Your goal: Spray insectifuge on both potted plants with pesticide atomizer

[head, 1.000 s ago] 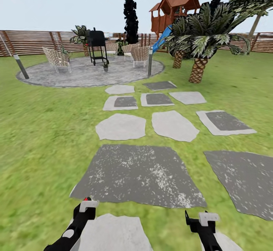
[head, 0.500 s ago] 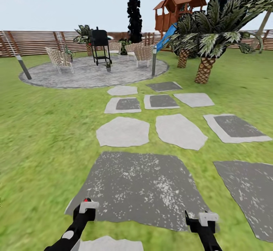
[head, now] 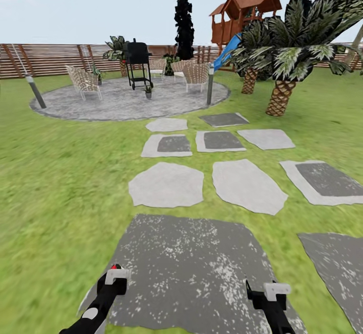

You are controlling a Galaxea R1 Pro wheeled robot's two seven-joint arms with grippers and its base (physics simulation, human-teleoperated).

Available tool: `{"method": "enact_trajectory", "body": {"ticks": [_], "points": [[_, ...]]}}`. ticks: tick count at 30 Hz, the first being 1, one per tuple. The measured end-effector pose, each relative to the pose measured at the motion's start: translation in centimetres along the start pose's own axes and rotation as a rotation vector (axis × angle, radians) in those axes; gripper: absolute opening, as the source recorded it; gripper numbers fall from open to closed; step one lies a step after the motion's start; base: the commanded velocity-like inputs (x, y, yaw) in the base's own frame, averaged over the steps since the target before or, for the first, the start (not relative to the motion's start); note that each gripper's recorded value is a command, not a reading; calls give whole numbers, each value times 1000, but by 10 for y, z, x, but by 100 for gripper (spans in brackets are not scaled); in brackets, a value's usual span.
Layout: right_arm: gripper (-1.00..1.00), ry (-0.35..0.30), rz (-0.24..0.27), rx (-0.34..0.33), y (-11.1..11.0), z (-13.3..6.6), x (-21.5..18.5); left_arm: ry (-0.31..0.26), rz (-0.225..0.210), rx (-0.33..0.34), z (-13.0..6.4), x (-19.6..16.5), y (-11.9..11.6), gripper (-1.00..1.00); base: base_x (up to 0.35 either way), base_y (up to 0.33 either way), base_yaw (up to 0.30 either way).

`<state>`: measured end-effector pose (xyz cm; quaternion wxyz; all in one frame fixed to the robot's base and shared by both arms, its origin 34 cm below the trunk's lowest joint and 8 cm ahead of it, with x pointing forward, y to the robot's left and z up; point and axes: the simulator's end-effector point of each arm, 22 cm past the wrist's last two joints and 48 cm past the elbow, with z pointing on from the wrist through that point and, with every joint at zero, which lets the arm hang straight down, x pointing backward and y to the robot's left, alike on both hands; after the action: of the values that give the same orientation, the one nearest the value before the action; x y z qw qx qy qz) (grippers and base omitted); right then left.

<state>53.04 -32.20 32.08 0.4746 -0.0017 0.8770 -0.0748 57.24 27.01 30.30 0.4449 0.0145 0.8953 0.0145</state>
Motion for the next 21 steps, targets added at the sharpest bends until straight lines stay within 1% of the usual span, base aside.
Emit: {"method": "enact_trajectory", "body": {"ticks": [21], "points": [[100, -1, 0, 0, 0, 0, 0, 0, 0, 0, 0, 0, 0, -100, 339, 0, 0]]}}
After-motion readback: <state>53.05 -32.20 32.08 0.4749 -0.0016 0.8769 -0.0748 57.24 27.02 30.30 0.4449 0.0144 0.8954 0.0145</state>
